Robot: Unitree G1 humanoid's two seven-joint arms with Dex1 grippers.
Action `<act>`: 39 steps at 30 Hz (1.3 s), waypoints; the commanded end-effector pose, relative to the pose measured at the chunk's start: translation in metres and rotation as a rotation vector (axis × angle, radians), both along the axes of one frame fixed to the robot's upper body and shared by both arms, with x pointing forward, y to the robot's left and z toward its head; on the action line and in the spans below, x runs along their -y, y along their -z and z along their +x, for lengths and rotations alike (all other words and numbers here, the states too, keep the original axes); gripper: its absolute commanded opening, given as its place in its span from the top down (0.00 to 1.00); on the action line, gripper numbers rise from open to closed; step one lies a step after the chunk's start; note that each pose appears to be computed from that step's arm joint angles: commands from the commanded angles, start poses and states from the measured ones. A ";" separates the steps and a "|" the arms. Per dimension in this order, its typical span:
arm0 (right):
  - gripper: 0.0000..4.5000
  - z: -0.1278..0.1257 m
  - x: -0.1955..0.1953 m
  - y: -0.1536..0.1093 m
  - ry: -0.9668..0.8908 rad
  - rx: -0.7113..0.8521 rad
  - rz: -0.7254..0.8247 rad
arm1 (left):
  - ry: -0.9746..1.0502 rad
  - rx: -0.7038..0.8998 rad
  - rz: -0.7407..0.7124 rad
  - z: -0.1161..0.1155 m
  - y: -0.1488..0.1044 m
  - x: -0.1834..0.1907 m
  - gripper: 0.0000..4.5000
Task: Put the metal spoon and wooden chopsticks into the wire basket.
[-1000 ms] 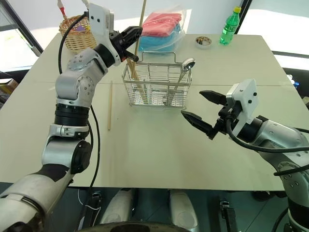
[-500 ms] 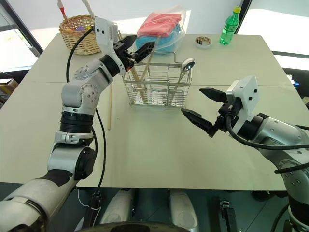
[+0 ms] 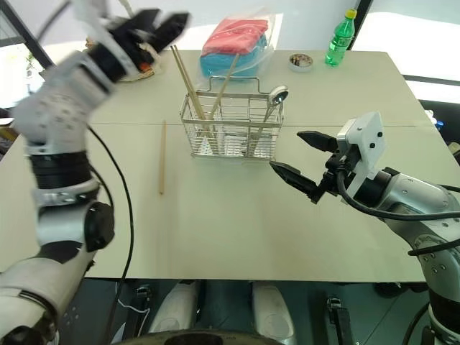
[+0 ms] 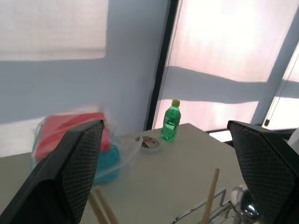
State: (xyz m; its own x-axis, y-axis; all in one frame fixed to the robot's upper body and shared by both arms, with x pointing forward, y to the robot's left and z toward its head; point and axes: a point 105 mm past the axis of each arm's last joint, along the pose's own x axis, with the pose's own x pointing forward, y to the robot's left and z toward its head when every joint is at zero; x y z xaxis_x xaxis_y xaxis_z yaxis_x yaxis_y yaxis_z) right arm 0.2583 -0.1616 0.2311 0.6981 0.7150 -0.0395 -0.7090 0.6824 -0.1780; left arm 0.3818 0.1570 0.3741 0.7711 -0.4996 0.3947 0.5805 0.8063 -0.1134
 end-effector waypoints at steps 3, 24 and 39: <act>0.00 -0.001 -0.003 -0.005 -0.017 0.036 0.007 | -0.344 -0.111 -0.114 0.017 0.013 -0.060 0.02; 0.00 0.001 -0.008 -0.003 -0.027 0.042 0.014 | -0.574 -0.768 0.203 0.063 0.179 -0.029 0.02; 0.00 -0.007 -0.005 0.000 -0.031 0.030 0.004 | -0.508 -0.970 0.258 0.066 0.215 -0.001 0.02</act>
